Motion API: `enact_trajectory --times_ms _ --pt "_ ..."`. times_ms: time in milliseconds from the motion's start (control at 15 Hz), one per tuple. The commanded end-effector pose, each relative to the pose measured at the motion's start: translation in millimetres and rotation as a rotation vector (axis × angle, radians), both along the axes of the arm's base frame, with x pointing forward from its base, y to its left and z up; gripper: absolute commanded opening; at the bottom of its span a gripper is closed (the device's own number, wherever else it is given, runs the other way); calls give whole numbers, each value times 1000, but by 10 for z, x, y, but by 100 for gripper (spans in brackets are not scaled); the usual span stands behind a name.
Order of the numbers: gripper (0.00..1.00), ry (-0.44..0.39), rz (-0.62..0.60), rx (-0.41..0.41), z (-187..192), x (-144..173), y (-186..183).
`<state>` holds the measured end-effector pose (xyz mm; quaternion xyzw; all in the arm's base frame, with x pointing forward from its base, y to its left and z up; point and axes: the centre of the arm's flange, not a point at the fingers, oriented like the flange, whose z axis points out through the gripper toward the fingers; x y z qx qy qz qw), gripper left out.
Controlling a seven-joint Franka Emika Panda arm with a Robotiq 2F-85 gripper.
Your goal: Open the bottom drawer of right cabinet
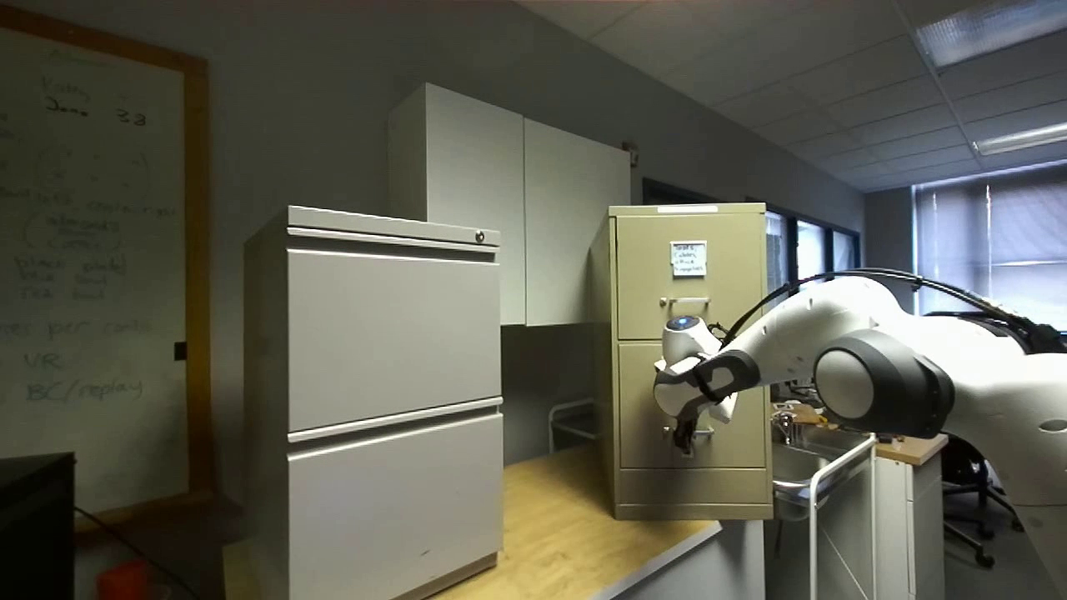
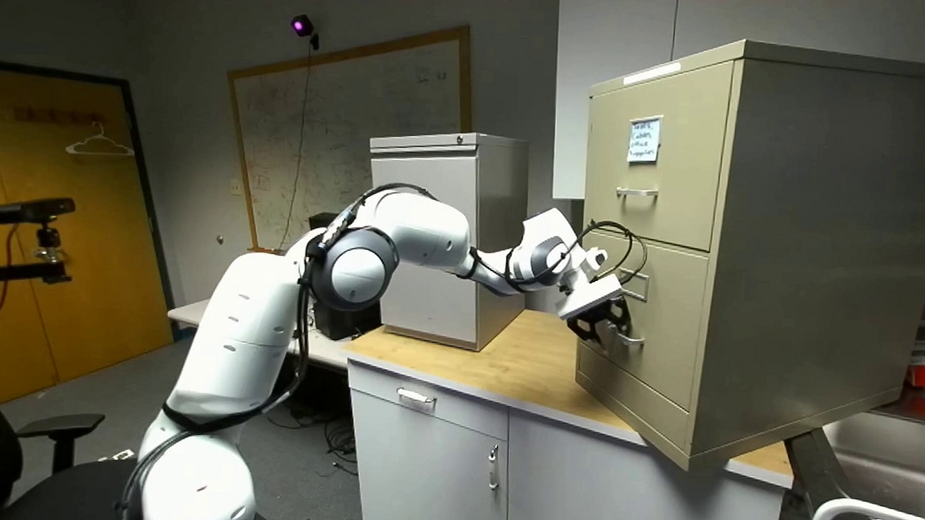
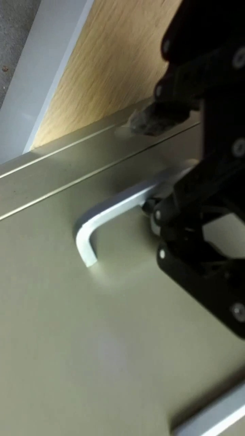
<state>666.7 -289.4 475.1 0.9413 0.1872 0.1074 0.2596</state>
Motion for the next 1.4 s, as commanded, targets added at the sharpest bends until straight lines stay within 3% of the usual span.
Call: enact_trajectory --times_ms 0,133,200,267,667,933,1333 --pt "20 65 0 42 -40 207 -72" --pt "5 77 -5 29 3 239 -69" --pt "2 91 0 23 8 250 -59" --pt "6 106 0 19 5 259 -47" --pt "6 231 -49 78 -338 313 169" --pt "6 226 -27 84 -552 203 331" --pt "6 186 36 90 -532 21 381"
